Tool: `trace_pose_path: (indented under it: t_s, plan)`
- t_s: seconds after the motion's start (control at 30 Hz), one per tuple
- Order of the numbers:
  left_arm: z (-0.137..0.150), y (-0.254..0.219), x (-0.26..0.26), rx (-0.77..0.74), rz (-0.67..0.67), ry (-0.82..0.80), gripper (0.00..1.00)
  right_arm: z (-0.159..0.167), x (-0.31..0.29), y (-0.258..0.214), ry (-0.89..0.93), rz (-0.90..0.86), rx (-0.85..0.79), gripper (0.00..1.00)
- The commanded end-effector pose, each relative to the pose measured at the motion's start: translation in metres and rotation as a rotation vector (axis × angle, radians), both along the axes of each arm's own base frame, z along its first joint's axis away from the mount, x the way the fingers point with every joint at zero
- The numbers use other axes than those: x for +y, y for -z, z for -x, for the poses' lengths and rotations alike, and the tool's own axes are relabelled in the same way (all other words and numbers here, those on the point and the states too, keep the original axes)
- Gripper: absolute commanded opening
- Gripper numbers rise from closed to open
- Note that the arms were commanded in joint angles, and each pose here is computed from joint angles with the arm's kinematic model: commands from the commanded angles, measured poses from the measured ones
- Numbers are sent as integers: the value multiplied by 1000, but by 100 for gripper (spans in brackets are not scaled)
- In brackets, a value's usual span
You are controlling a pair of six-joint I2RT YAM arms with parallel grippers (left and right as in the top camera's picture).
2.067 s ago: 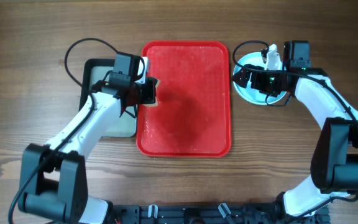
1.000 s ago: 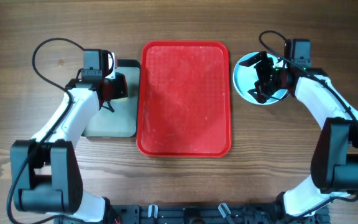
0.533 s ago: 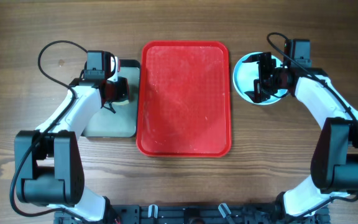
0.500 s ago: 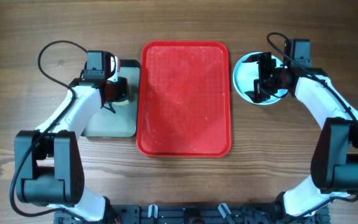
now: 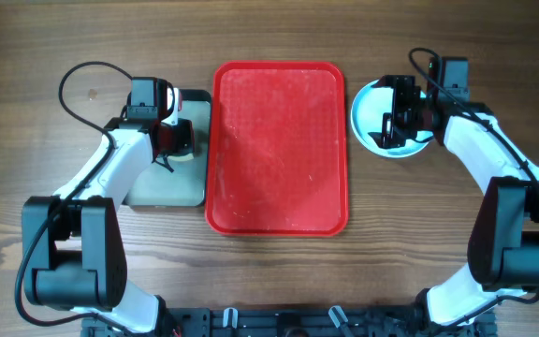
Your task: Clean dirty plates on tray and stack at the side
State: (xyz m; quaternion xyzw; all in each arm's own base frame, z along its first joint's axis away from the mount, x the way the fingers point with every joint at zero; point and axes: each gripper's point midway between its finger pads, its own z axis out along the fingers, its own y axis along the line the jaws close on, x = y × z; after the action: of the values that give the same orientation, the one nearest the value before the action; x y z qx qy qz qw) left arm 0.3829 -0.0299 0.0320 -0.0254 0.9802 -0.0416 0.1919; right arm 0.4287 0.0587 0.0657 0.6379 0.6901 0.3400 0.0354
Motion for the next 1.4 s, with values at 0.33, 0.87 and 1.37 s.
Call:
trace_pose_path:
  t_s: [0.33,0.87,1.37]
  plan:
    - [2,3,0,12,-8,17,8,-9,-40,2,520,-49,124,100]
    - [5,5,13,23,-76,-10,10,10,-69,17,185,375,63,100]
    - [4,5,14,23,-78,-11,33,4,-97,12,-426,890,-85,100]
